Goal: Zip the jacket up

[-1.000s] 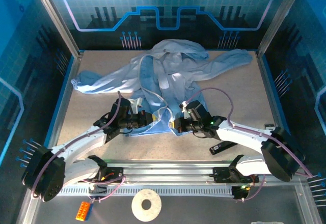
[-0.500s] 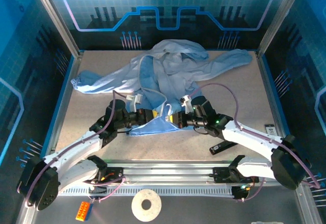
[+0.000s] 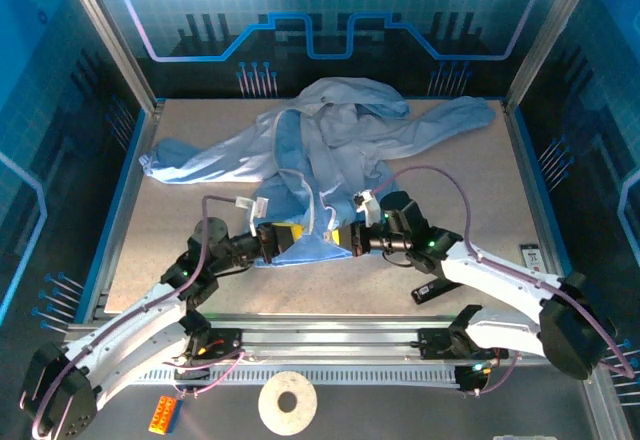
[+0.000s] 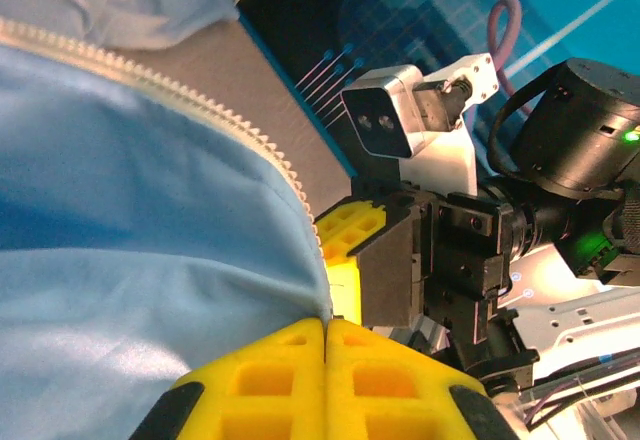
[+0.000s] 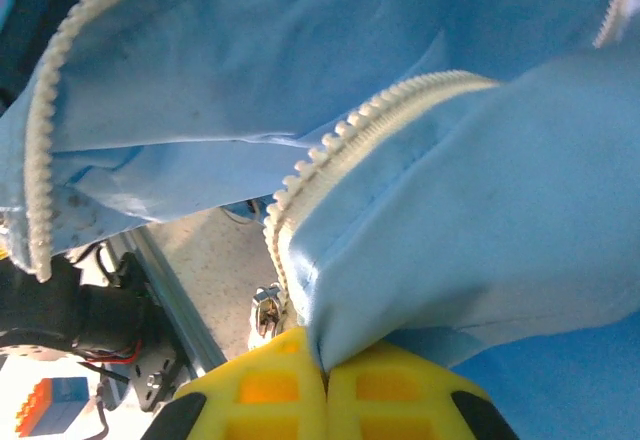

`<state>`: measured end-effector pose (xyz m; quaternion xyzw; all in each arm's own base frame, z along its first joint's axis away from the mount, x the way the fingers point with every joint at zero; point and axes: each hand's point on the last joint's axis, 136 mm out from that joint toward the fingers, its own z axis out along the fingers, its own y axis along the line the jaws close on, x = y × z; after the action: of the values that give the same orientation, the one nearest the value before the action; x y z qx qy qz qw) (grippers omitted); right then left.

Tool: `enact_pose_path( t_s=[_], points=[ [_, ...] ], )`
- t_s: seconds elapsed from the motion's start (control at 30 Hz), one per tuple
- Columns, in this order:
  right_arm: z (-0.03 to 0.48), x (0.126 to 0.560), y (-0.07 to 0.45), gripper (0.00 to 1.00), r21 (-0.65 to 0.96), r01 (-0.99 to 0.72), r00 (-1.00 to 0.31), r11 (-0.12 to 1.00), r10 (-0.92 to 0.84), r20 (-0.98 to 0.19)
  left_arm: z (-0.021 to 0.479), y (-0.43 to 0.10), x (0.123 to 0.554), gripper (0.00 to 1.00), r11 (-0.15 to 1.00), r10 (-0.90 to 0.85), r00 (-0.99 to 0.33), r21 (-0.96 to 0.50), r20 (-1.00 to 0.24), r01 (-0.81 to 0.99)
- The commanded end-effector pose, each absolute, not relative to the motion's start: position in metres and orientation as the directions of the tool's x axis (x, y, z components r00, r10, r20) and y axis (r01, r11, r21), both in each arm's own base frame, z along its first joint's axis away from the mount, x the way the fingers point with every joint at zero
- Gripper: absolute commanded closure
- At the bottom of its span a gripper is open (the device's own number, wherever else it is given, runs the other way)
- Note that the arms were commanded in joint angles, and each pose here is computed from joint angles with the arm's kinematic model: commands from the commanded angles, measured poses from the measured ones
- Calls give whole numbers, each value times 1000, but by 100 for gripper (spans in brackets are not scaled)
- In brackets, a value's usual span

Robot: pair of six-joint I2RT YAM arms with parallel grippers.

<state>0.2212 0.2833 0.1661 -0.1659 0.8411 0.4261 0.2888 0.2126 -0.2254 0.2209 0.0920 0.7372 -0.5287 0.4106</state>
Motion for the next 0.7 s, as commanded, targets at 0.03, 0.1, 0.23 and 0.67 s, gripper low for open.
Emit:
enact_pose_path(
  t_s=[0.03, 0.1, 0.23, 0.67],
  points=[
    [200, 214, 292, 100, 604, -643, -705, 470, -56, -707, 253, -230, 213, 100, 341, -359, -552, -656, -753, 673],
    [203, 212, 293, 100, 625, -646, -711, 437, -48, -702, 252, -231, 213, 100, 314, -382, -559, -672, -736, 671],
    [206, 208, 295, 100, 660, -646, -721, 383, -22, -692, 245, -235, 214, 100, 316, -368, -567, -673, -737, 669],
    [211, 214, 291, 100, 686, -636, -729, 353, 18, -685, 247, -233, 220, 100, 342, -382, -531, -649, -757, 679]
  ],
)
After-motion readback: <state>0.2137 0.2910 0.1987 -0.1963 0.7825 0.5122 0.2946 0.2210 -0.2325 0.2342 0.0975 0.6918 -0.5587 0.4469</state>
